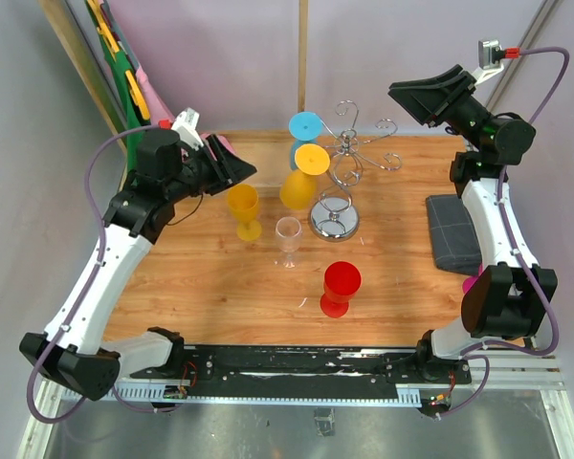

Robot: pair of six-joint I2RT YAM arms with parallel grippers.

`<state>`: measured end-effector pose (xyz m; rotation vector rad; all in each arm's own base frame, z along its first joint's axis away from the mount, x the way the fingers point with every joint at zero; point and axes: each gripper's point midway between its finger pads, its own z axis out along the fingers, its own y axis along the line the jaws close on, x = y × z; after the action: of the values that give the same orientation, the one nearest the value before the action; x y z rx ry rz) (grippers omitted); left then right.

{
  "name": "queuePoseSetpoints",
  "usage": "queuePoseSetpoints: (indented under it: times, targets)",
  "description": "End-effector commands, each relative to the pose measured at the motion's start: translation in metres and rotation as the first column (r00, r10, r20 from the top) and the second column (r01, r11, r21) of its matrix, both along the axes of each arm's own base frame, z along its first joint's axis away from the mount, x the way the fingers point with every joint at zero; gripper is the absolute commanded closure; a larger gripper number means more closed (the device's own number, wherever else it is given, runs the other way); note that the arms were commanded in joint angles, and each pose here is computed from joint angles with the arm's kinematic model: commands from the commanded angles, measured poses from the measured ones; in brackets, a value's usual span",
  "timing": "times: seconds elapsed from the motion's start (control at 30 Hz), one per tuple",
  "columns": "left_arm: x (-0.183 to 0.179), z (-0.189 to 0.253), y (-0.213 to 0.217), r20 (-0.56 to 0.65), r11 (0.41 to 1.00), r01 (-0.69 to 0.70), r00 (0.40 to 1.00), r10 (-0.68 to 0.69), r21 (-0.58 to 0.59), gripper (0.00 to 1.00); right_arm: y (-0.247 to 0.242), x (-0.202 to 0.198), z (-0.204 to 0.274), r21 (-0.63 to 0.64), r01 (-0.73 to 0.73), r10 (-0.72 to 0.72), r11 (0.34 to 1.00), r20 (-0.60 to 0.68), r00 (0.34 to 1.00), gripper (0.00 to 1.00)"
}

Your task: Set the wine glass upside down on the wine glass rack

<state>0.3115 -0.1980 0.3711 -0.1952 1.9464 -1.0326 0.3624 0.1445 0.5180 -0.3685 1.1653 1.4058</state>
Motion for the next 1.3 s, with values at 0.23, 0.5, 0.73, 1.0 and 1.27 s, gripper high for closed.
queuePoseSetpoints:
  times: [0.23, 0.5, 0.73, 1.0, 1.27]
  targets:
    - [0.036, -0.069, 0.066, -0.015, 0.863, -0.171, 0.979, 0.202, 0.475, 0.56, -0.001, -0.007, 0.006, -0.013, 0.012, -0.011, 1.000, 0.048, 0.999, 0.51]
    - [0.060, -0.112, 0.084, -0.059, 0.743, -0.144, 0.969, 0.240, 0.654, 0.60, -0.001, -0.005, 0.003, -0.011, 0.014, -0.014, 1.000, 0.038, 0.999, 0.51]
    - [0.071, -0.134, 0.088, -0.065, 0.635, -0.124, 0.962, 0.267, 0.763, 0.61, -0.002, -0.004, -0.003, -0.022, 0.027, -0.027, 0.999, 0.029, 0.999, 0.51]
    - [0.087, -0.154, 0.095, -0.077, 0.564, -0.119, 0.947, 0.311, 0.817, 0.62, -0.002, -0.003, -0.003, -0.020, 0.022, -0.021, 1.000, 0.029, 0.999, 0.51]
    - [0.093, -0.183, 0.089, -0.141, 0.557, -0.057, 0.942, 0.306, 0.829, 0.63, -0.002, -0.002, -0.004, -0.020, 0.020, -0.020, 1.000, 0.027, 0.999, 0.51]
